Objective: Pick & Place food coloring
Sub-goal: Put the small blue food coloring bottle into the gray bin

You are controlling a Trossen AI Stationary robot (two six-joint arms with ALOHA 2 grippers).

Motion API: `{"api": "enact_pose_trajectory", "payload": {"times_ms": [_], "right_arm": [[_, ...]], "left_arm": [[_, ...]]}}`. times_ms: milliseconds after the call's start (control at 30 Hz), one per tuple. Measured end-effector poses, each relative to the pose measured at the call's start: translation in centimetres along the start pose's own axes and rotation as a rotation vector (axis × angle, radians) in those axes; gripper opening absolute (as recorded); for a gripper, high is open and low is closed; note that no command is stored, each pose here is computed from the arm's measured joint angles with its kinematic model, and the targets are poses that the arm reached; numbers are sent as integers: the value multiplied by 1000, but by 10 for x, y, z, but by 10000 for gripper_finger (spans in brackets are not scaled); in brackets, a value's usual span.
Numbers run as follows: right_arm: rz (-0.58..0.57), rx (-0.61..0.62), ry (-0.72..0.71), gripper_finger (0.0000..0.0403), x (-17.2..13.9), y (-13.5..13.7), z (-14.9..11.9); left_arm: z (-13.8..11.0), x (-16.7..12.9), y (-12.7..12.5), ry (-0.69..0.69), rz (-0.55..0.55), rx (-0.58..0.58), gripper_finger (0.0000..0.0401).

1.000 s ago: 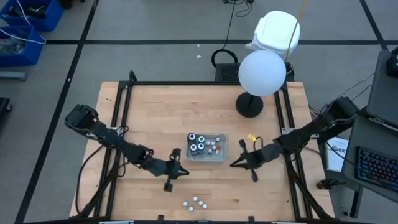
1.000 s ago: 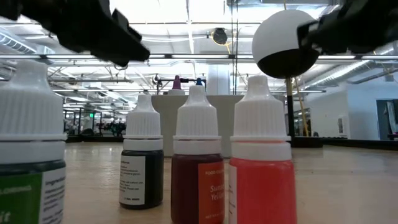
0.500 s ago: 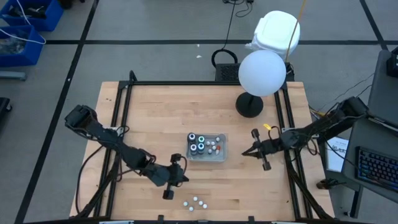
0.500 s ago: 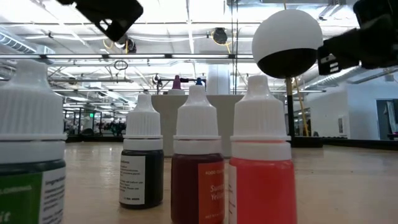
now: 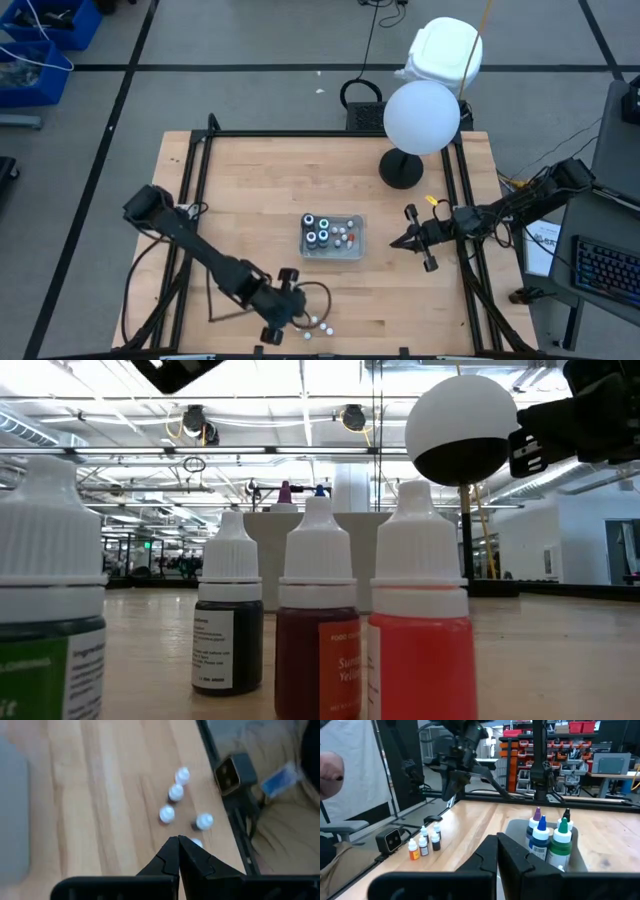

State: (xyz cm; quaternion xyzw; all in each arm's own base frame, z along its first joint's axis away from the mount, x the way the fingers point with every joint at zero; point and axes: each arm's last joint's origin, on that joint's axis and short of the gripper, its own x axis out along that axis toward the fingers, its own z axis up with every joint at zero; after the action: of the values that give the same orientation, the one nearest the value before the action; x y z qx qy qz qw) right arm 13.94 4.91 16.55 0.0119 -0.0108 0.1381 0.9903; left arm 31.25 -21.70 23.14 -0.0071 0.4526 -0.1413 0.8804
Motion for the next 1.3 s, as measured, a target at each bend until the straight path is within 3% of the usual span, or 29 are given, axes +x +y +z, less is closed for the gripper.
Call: {"api": "enact_pose_trajectory", "payload": {"times_ms": [200,367,800,1033,1300], "right_arm": [[0,8,-7,0,0,0,1],[0,8,-6,0,0,0,0],[0,5,-6,0,0,0,1],[0,4,-6,0,0,0,1],[-2,12,-6,0,0,0,0]], "left_arm": [[20,3,-19,119,-1,27,5],[35,5,-26,139,-27,19,9],[40,12,-29,188,-64,-95,5],[46,10,-36,141,-103,-97,4],[42,10,-34,163,-54,-64,63]]}}
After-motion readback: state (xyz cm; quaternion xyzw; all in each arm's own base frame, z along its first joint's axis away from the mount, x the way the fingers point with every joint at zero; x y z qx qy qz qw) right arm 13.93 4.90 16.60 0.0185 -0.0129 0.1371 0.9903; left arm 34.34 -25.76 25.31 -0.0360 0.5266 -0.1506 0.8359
